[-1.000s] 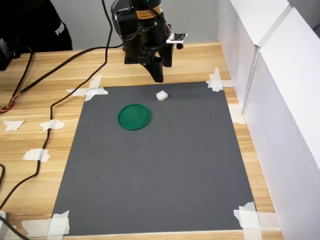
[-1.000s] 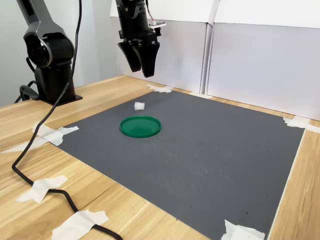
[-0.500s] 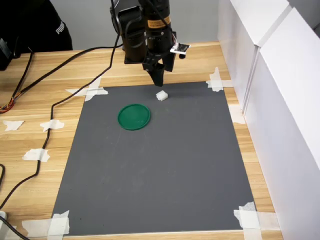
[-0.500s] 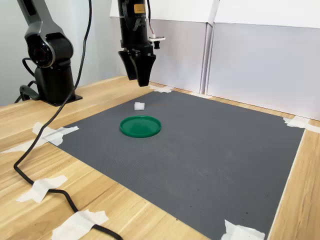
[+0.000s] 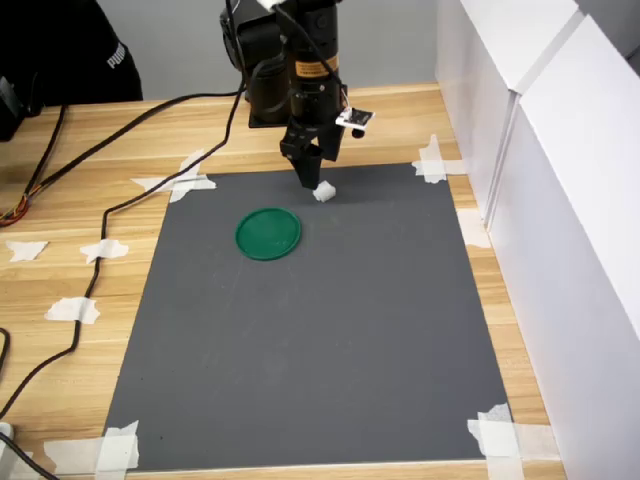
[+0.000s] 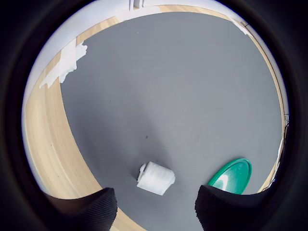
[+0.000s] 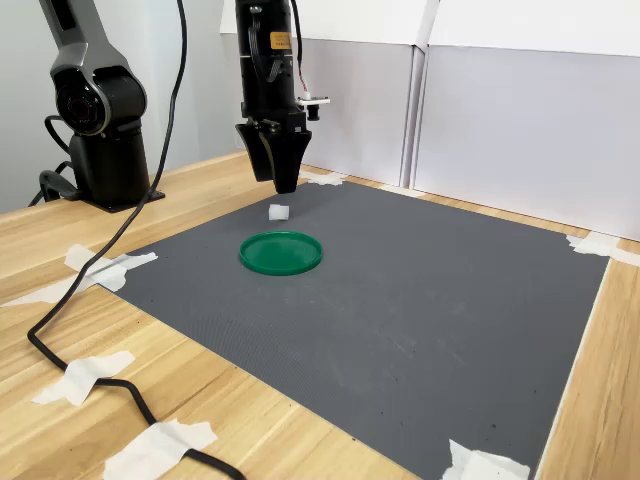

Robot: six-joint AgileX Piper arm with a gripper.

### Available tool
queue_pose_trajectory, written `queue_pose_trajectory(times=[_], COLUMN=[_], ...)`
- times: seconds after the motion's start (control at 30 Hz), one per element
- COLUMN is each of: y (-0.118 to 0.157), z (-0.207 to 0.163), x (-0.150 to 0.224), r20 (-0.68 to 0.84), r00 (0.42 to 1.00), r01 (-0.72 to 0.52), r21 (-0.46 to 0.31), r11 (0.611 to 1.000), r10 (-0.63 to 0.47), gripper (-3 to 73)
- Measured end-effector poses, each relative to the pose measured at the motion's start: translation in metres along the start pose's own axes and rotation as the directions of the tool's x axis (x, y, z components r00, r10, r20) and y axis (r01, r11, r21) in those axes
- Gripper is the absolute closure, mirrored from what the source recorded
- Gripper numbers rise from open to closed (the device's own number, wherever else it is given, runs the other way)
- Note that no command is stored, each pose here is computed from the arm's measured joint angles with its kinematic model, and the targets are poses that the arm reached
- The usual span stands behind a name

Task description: Grasp a white terminal and put it on the green lid.

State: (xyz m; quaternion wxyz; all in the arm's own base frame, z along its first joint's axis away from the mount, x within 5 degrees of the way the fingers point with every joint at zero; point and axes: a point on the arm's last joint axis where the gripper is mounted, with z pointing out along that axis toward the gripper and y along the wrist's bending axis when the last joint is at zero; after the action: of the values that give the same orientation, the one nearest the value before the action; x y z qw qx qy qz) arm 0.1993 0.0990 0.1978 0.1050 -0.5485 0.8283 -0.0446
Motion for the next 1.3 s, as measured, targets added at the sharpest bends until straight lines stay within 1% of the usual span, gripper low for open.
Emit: queue_pose_trajectory(times=[0.07, 0.27, 0.47, 0.97, 1.07, 1.3], y=[-0.001, -0.003, -0.004, -0.003, -0.003, -0.003], z=[0.006, 0.014, 0.022, 0.030, 0.030, 0.030], x=[-0.002, -0.006, -0.007, -0.008, -0.008, -0.008], r20=[-0.010, 0.004, -0.015, -0.033, -0.034, -0.034], r00=[1.000, 1.000, 1.000, 0.999, 0.999, 0.999], r01=[0.002, 0.006, 0.008, 0.004, 0.000, -0.018], r21=[-0.009, 0.000, -0.017, -0.035, -0.035, -0.035], r11=[1.000, 1.000, 1.000, 0.999, 0.999, 0.999], r10=[-0.002, -0.006, -0.009, -0.005, -0.001, 0.017], gripper=[1.3, 1.3, 1.3, 1.5, 3.2, 12.2])
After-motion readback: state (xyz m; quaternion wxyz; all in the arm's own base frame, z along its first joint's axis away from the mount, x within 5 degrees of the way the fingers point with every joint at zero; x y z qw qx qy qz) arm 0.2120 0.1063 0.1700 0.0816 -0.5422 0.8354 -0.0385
